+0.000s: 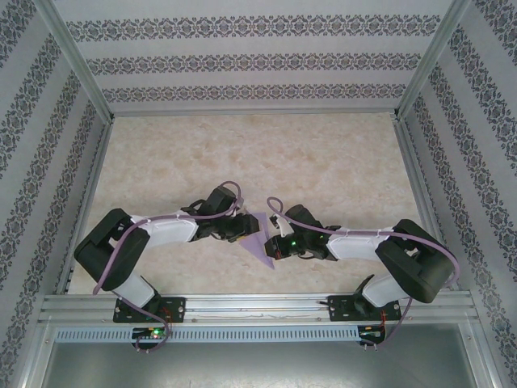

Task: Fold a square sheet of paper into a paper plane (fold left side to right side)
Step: Perform the fourth fold on the wing at the bottom-center of the table.

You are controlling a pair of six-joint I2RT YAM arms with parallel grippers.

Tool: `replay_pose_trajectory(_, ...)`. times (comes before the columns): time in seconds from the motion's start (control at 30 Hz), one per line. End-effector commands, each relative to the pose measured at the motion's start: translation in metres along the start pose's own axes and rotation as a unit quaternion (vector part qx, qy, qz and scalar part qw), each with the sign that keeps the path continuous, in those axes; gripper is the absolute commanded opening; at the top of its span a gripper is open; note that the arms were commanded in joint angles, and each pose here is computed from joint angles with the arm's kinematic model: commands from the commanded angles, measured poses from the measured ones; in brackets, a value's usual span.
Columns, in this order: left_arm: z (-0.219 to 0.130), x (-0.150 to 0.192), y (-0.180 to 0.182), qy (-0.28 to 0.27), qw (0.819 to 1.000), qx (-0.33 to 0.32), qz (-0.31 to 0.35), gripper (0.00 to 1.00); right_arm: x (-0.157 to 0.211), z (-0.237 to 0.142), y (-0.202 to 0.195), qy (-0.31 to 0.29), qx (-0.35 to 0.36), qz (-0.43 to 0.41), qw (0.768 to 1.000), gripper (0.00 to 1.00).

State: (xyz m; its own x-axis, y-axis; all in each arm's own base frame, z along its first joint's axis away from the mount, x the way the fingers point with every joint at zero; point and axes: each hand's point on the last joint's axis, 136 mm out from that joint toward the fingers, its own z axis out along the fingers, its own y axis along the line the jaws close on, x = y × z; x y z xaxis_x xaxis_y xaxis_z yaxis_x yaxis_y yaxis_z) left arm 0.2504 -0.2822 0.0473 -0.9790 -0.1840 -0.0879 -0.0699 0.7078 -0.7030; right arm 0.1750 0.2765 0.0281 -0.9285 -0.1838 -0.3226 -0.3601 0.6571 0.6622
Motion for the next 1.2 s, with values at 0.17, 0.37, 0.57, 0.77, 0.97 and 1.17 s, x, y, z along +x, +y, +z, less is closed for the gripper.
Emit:
replay_pose_trajectory(0.17, 0.01, -0.012, -0.007, -0.017, 1.0, -0.004, 0.0, 0.49, 0.006, 0.002, -0.006, 0.005, -0.003, 0.015, 1.0, 0.03)
replay_pose_trajectory(0.37, 0.014, -0.015, 0.0, -0.021, 0.999, -0.023, -0.01, 0.48, 0.007, 0.005, -0.007, 0.01, -0.005, 0.018, 1.0, 0.05)
replay_pose_trajectory(0.57, 0.017, -0.013, 0.013, -0.014, 0.998, -0.053, -0.018, 0.48, 0.008, 0.007, -0.008, 0.013, -0.009, 0.022, 1.0, 0.05)
replay_pose_trajectory(0.77, 0.02, -0.009, 0.024, -0.007, 0.997, -0.074, -0.027, 0.45, 0.006, 0.006, -0.004, 0.011, -0.016, 0.023, 1.0, 0.1)
replay_pose_trajectory(0.97, 0.021, -0.007, 0.03, -0.003, 0.996, -0.086, -0.029, 0.44, -0.003, -0.005, 0.004, -0.009, -0.031, 0.026, 0.999, 0.22)
replay_pose_trajectory(1.17, 0.021, -0.007, 0.03, -0.003, 0.996, -0.085, -0.029, 0.44, -0.018, -0.024, 0.008, -0.039, -0.047, 0.035, 0.998, 0.4)
